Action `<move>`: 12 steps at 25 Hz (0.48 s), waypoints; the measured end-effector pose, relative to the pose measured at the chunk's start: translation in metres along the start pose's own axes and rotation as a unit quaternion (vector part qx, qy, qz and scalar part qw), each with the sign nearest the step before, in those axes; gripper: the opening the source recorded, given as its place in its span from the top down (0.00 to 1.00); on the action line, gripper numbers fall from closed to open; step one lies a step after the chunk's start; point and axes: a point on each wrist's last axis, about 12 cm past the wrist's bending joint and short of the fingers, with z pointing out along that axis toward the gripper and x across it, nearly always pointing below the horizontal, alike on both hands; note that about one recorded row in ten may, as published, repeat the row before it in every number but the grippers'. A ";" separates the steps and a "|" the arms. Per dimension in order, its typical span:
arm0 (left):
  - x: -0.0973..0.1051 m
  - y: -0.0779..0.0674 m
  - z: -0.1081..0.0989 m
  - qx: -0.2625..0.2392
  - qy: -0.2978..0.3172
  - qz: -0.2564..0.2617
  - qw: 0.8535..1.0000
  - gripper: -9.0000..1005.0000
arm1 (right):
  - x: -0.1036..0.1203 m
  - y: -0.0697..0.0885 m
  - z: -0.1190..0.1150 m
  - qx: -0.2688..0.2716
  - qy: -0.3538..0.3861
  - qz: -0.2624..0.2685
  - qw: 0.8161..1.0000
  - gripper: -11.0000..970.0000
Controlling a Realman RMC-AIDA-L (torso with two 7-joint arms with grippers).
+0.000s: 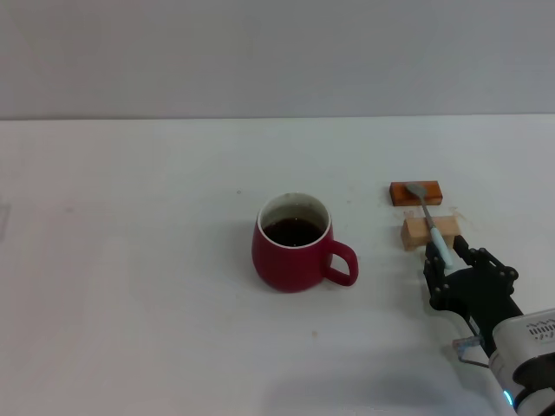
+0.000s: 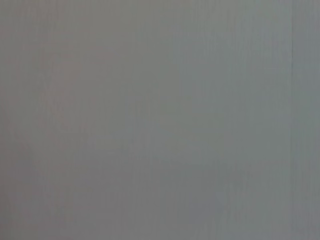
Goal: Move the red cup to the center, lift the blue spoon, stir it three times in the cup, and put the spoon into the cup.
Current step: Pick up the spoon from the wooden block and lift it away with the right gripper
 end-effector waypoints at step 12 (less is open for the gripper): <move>-0.001 0.003 -0.005 -0.004 -0.007 -0.005 1.000 0.14 | 0.002 -0.001 -0.003 0.003 0.004 0.002 1.000 0.67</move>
